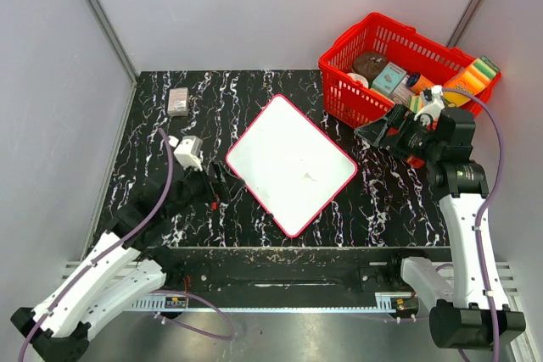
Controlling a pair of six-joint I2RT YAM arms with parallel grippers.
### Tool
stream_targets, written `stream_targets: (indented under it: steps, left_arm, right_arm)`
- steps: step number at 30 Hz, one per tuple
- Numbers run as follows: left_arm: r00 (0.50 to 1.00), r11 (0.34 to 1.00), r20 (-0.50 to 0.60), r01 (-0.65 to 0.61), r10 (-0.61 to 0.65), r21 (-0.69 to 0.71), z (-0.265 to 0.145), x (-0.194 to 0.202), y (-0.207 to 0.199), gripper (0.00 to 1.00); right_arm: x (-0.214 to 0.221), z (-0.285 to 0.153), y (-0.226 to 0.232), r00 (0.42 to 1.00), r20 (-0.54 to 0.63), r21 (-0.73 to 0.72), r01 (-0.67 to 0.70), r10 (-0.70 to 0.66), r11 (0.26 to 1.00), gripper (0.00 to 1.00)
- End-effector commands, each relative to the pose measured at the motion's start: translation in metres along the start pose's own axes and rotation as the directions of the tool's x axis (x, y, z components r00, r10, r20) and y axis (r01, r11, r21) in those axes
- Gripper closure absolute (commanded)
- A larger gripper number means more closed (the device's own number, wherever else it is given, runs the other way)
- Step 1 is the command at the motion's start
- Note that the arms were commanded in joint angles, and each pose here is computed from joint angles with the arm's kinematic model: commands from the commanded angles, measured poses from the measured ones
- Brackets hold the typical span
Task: Write a sentence on the whiteboard
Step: Move the whiteboard stand to the center of the board.
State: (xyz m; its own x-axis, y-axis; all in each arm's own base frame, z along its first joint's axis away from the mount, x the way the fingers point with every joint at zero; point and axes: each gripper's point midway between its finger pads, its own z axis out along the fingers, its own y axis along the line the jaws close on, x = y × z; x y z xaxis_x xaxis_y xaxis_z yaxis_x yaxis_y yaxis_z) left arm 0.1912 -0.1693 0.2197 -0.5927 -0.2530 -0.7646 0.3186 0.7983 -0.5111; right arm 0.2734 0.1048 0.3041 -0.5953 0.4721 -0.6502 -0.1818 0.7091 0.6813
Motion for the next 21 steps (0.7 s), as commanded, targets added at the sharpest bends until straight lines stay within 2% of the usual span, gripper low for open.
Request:
stream_targets:
  steps: [1,5,8,13,20,21]
  left_arm:
    - [0.998,0.999,-0.062,-0.021,0.023,0.025,0.015,0.014,-0.001,0.01]
    - [0.983,0.999,-0.184,-0.002,-0.006,-0.041,0.035,0.046,0.017,0.01]
    - [0.973,0.997,-0.230,-0.002,-0.015,-0.073,0.043,0.058,0.025,0.01]
    - [0.979,0.984,-0.198,0.002,-0.038,-0.177,0.046,0.057,0.045,0.01]
    - [0.970,0.917,-0.234,-0.031,-0.069,-0.397,0.046,0.075,0.089,0.01]
    - [0.969,0.905,-0.232,-0.026,-0.082,-0.424,0.046,0.076,0.094,0.01]
  right_arm:
    - [-0.004,0.001,0.005,0.999,0.028,-0.022,0.024,-0.024,0.999,0.00]
    - [-0.002,0.013,-0.005,1.000,0.012,0.012,0.025,-0.025,1.000,0.00]
    - [-0.001,0.030,0.009,0.998,-0.013,0.002,0.064,-0.064,0.998,0.00]
    - [-0.008,0.055,0.035,0.990,-0.023,0.011,0.138,-0.137,0.990,0.00]
    - [0.030,0.083,0.079,0.970,-0.049,-0.001,0.238,-0.238,0.971,0.00]
    - [0.047,0.085,0.094,0.964,-0.070,-0.042,0.255,-0.257,0.966,0.00]
